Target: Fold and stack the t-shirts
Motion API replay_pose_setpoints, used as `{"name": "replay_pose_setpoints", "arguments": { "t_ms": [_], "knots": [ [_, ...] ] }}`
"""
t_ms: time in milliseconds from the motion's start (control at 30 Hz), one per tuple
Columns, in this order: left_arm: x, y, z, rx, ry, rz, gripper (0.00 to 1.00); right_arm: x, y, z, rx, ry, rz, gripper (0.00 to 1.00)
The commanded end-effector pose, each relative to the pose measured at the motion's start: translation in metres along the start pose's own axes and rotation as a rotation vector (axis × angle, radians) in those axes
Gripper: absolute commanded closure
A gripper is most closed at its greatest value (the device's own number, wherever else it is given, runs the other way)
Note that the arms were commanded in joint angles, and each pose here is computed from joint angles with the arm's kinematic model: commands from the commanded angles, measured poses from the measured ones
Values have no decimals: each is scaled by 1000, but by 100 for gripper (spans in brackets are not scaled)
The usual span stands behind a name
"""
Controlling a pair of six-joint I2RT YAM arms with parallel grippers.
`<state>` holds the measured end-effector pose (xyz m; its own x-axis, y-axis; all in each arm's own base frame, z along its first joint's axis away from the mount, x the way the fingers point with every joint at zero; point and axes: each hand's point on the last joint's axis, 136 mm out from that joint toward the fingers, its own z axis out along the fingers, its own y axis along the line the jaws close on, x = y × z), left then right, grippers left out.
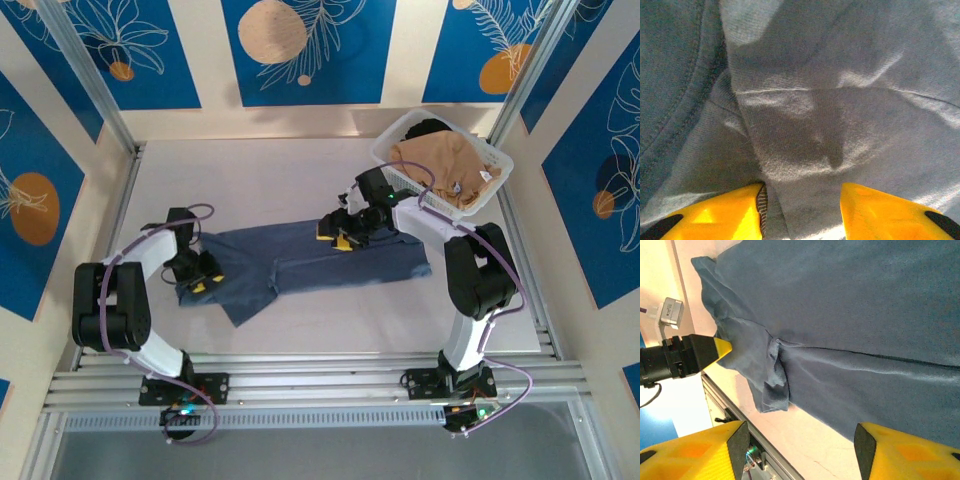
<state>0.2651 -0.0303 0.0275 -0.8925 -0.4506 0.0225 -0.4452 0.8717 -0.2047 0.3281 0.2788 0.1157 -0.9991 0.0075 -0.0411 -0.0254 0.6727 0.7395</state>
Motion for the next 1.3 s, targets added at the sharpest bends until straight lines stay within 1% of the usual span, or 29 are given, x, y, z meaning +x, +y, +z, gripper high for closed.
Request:
{"name": "replay_pose_setpoints", "arguments": {
  "t_ms": [0,167,400,467,567,767,867,1067,1167,1267],
  "knots": [
    [-1,3,6,4,1,-2,57,2,17,-4,-45,11,-15,40],
    [-5,-2,9,24,2,-2,62,1,17,-4,-43,11,-13,40],
    [-13,-16,-13,84,-50,-11,77,2,11,-1,-26,15,2,40],
    [-14,-20,-19,100,-52,-12,80,2,9,0,-21,15,7,40],
    [-14,-23,-24,107,-53,-3,88,2,7,2,-16,18,13,41],
    [-11,-23,-31,102,-46,3,99,1,5,2,-4,14,17,42],
    [-13,-25,-40,93,-42,-8,100,1,3,2,1,15,20,42],
    [-18,-29,-55,43,37,-39,100,3,1,2,8,21,23,43],
    [-26,-31,-63,9,52,-30,100,3,0,1,12,20,25,43],
    [-38,-31,-71,-25,44,-18,100,3,-2,-1,13,18,29,43]
  ]
}}
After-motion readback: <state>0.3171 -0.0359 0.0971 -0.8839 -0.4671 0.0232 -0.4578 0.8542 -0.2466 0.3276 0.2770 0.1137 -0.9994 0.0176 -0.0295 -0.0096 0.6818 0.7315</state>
